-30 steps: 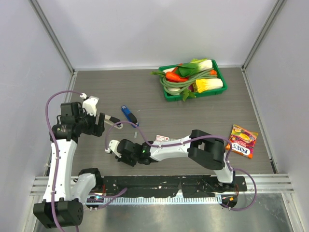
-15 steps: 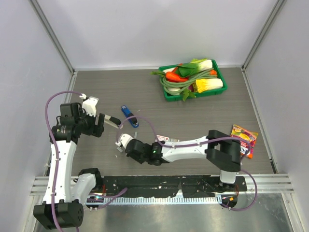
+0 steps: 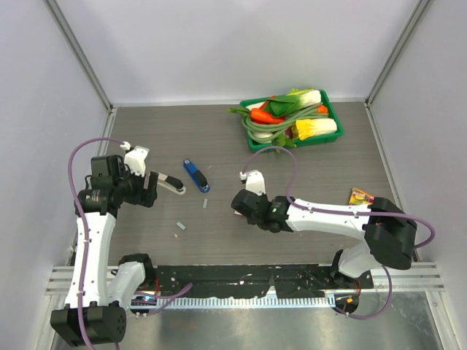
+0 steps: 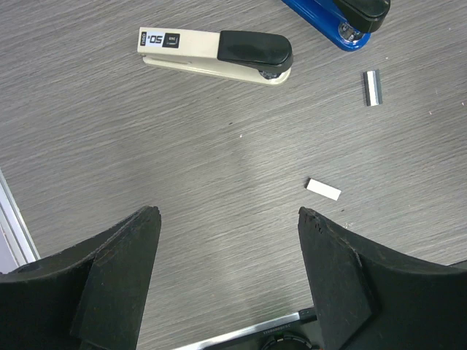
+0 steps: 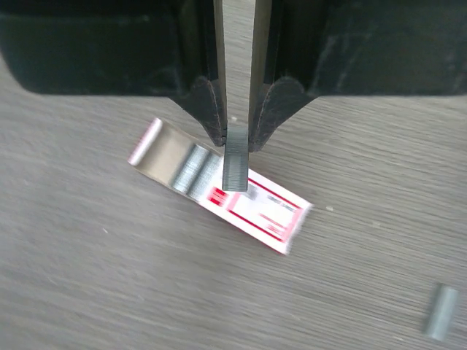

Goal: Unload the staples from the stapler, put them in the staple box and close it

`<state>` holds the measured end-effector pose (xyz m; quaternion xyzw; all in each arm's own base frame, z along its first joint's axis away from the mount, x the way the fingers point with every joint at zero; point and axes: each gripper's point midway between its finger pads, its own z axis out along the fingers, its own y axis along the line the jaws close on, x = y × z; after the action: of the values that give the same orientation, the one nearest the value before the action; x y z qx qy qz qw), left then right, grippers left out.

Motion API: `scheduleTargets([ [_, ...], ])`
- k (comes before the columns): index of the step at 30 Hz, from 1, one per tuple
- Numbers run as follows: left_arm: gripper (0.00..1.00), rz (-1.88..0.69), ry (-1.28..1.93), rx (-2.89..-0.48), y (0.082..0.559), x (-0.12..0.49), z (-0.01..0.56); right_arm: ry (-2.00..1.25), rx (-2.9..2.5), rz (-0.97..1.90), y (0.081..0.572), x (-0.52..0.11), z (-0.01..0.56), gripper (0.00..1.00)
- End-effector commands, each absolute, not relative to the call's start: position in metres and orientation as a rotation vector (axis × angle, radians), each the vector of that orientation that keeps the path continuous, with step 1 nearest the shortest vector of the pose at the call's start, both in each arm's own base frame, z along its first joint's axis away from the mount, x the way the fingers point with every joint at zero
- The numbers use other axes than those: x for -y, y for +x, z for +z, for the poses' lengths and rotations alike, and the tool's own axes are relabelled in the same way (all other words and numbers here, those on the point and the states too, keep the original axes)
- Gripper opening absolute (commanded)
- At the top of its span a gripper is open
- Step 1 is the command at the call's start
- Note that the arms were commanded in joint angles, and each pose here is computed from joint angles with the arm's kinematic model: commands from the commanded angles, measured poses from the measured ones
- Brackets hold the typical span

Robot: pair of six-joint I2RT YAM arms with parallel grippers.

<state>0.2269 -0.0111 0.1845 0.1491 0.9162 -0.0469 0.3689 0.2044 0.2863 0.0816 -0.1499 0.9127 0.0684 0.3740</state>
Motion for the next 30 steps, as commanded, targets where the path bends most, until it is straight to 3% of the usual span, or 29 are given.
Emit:
scheduleTargets([
  [1, 0.80, -0.102, 0.393, -2.291, 0.234, 0.010, 0.203, -0.175, -2.364, 0.149, 0.201, -0.259, 0.089, 0.01],
  [19, 0.80, -0.129, 0.397, -2.275, 0.229, 0.015, 0.205, -0.095, -2.489, 0.091, 0.196, -0.219, 0.063, 0.01],
  [30, 0.80, -0.143, 0.395, -2.270, 0.230, 0.017, 0.205, -0.135, -2.538, 0.108, 0.201, -0.230, 0.052, 0.01],
])
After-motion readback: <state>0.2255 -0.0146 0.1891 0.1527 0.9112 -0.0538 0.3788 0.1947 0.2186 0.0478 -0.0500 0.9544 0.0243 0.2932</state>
